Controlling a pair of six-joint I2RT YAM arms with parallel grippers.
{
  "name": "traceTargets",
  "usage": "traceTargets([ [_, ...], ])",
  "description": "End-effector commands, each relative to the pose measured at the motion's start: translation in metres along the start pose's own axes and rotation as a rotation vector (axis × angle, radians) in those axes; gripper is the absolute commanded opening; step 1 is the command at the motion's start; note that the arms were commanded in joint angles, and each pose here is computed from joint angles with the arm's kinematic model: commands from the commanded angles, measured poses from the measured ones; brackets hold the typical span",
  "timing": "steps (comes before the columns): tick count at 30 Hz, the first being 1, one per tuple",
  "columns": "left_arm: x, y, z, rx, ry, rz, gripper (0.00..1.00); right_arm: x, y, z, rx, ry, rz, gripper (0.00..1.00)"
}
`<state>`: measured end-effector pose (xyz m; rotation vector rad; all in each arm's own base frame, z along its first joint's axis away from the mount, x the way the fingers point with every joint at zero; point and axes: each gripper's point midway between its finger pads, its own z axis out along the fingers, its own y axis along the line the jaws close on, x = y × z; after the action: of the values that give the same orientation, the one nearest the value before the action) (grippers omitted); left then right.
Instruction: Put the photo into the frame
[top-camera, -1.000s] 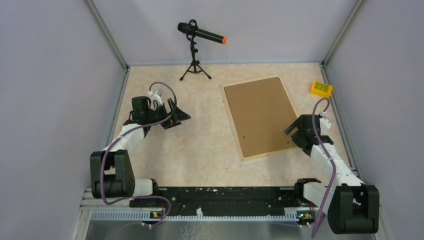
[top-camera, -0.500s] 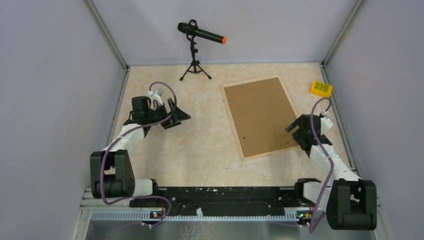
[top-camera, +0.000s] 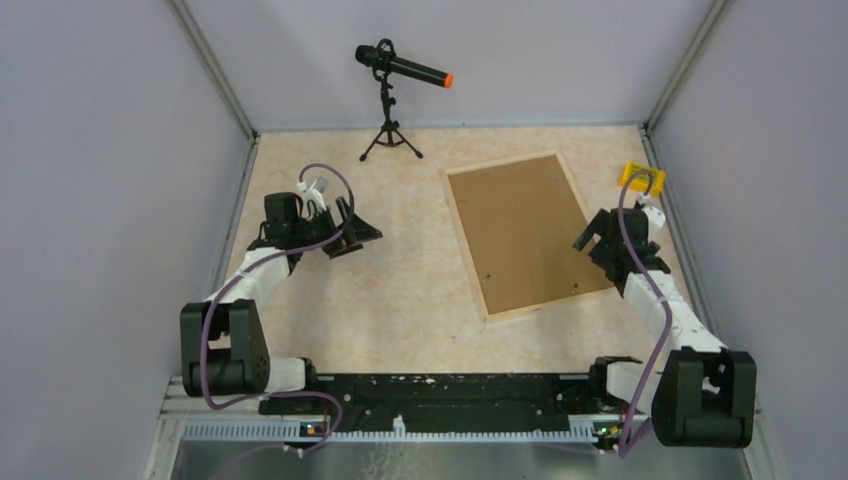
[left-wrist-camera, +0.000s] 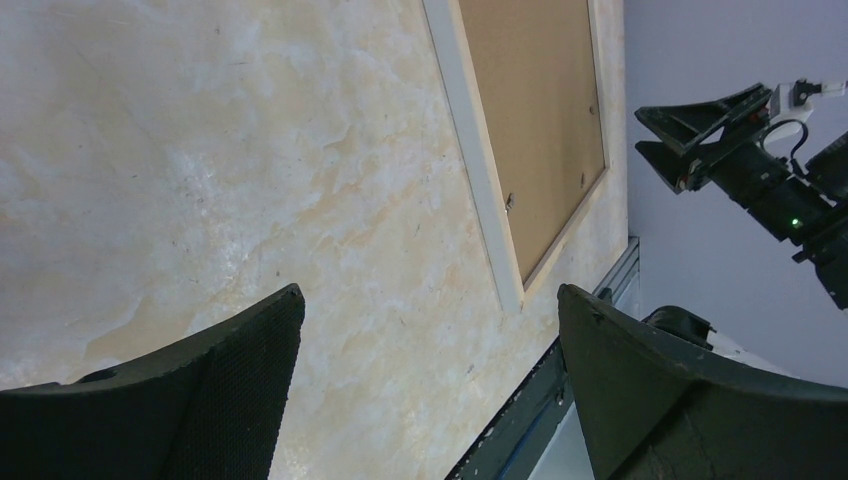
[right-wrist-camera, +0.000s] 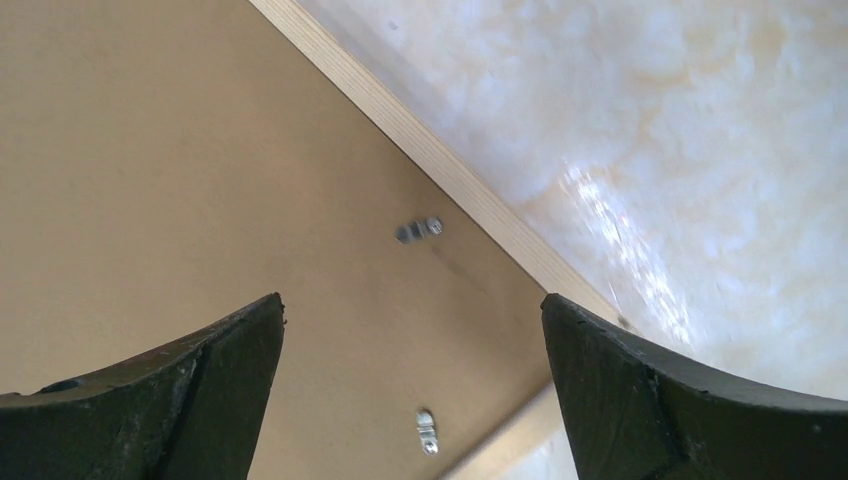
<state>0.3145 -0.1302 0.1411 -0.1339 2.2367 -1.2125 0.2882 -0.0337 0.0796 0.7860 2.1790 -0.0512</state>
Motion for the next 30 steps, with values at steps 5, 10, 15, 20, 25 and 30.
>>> traceTargets([
  [5, 0.018, -0.014, 0.017, 0.009, 0.070, 0.084, 0.99, -0.059, 0.043, 0.044, -0.048, 0.061, -0.108, 0.98],
  [10, 0.044, -0.032, 0.035, 0.023, 0.158, 0.115, 0.99, -0.049, 0.042, 0.080, -0.104, 0.213, -0.032, 0.91],
  [15, 0.066, -0.049, 0.052, 0.058, 0.217, 0.112, 0.99, -0.019, 0.045, 0.086, -0.149, 0.292, -0.035, 0.85],
  [20, 0.080, -0.058, 0.072, 0.090, 0.275, 0.091, 0.99, 0.021, 0.065, 0.071, -0.213, 0.351, -0.073, 0.83],
  [25, 0.092, -0.052, 0.087, 0.057, 0.310, 0.083, 0.97, 0.076, 0.098, 0.034, -0.306, 0.414, -0.177, 0.81],
  [30, 0.103, -0.030, 0.089, -0.026, 0.311, 0.076, 0.95, 0.117, 0.108, 0.004, -0.353, 0.446, -0.275, 0.82],
])
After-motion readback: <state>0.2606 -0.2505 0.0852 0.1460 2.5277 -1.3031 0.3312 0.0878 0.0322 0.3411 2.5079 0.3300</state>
